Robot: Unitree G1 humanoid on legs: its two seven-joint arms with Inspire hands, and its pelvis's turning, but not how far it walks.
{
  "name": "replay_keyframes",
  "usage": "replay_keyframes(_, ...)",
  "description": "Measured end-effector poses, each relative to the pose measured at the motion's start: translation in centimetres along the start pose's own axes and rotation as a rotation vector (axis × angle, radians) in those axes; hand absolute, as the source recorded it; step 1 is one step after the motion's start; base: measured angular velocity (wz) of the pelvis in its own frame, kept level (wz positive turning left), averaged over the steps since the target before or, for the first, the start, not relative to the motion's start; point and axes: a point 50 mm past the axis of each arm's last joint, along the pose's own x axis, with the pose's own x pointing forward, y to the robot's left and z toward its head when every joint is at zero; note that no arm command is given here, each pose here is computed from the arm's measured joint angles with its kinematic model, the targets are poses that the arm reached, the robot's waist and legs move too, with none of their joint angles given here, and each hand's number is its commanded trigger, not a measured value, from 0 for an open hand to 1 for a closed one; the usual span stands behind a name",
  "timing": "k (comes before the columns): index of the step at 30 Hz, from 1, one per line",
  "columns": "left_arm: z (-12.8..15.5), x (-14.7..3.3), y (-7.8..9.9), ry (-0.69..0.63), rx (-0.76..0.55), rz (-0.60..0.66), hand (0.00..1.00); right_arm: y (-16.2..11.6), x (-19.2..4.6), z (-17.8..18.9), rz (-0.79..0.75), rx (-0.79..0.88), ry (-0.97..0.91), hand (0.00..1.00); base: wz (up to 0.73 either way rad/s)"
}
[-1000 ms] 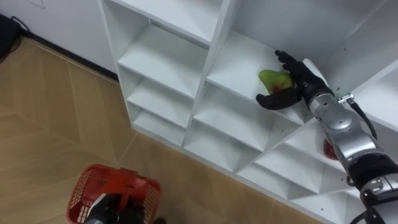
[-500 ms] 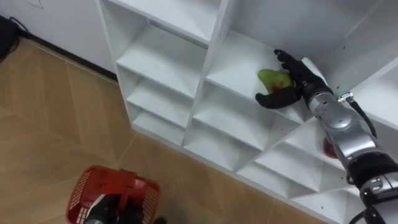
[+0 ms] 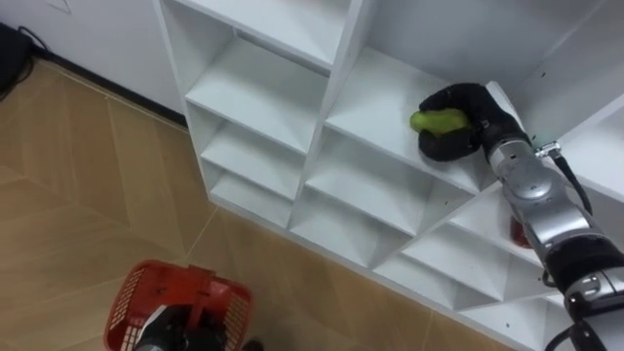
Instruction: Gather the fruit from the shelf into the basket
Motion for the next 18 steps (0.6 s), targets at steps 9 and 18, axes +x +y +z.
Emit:
replay_keyframes(9, 0.0, 0.01, -0.03, 0.0, 0.0, -0.002, 1.0, 0.0, 0.0, -0.05, 0.0, -0.052, 0.002, 1.0, 0.0)
replay_keyframes(18, -0.17, 0.0, -0.03, 0.008, 0.0, -0.002, 1.0, 0.05, -0.02, -0.23, 0.007, -0.07, 0.009, 1.0, 0.0)
